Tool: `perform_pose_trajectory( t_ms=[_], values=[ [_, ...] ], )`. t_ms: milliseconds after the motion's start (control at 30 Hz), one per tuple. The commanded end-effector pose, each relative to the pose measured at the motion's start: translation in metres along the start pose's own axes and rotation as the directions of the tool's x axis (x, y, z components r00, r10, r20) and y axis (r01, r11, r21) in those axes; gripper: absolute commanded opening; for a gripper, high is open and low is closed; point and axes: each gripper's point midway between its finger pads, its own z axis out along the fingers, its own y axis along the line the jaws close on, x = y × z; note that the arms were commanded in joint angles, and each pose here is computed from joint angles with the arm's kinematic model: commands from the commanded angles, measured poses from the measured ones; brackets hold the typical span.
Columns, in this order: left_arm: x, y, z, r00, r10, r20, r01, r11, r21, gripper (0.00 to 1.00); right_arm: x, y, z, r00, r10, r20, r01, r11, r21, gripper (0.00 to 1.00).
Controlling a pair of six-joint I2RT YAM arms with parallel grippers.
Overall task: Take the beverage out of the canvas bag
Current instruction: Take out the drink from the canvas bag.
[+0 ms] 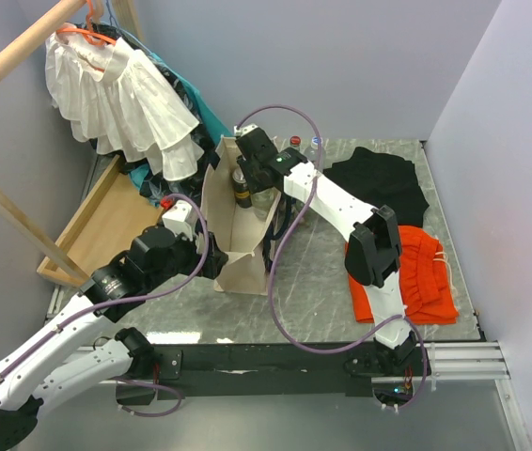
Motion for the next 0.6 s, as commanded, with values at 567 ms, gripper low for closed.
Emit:
perform_pose_trajectory(
  t_ms=[567],
  values=[
    [-0.001, -0.004, -0.001, 1.0, 0.015, -0.001, -0.015, 1.0, 0.014, 0.96, -0.075, 0.004, -0.074, 0.974, -0.015, 0.227, 0.021, 1.0, -0.022, 0.0]
  ],
)
